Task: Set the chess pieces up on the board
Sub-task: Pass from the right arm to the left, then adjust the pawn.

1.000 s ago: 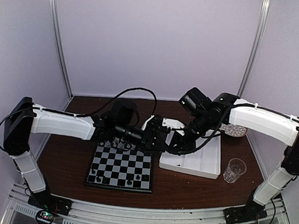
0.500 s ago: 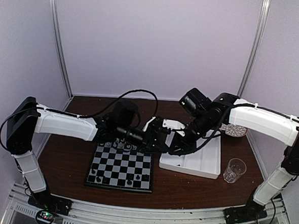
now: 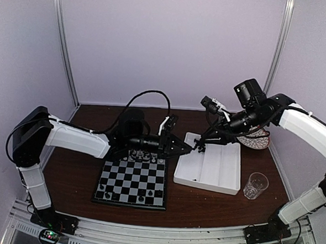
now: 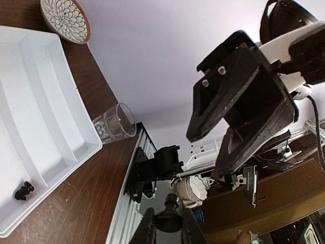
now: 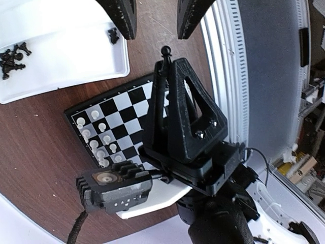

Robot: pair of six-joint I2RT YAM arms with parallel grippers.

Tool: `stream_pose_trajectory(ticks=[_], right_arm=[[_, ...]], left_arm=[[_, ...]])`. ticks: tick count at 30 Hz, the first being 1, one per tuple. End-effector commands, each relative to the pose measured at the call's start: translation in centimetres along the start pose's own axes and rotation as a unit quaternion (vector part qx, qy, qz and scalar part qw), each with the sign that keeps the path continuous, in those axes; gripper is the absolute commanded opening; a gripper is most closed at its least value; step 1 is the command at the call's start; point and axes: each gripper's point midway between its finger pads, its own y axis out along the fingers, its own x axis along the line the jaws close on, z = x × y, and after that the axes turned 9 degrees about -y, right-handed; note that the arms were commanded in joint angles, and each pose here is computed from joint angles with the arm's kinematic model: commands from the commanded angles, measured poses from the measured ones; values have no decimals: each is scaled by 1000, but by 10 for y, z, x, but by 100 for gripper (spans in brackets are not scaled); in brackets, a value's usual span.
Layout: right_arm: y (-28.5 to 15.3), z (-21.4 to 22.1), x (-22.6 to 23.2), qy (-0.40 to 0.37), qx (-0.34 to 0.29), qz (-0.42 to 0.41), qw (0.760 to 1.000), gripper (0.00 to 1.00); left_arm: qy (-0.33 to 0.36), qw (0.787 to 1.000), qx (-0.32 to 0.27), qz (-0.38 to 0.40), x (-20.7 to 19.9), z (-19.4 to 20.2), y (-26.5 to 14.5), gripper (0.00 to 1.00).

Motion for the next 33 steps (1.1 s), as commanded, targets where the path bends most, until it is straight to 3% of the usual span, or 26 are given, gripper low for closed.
stream_pose_trajectory(ticks=[1,10,26,33], right_arm=[[8,-13,8,63,-58,-81,993,31],[16,-10,7,90,-64,-100,989,32],[11,-1,-5,78,-54,-61,994,33],[15,2,-5,83,-53,-67,993,29]], left_arm=[[8,995,-43,92,-30,-19,2,11],[-20,990,-57,131,-28,-24,3,10],[-41,985,-55,159,-30,-28,3,8],[-44,984,-56,161,-30,-29,2,8]])
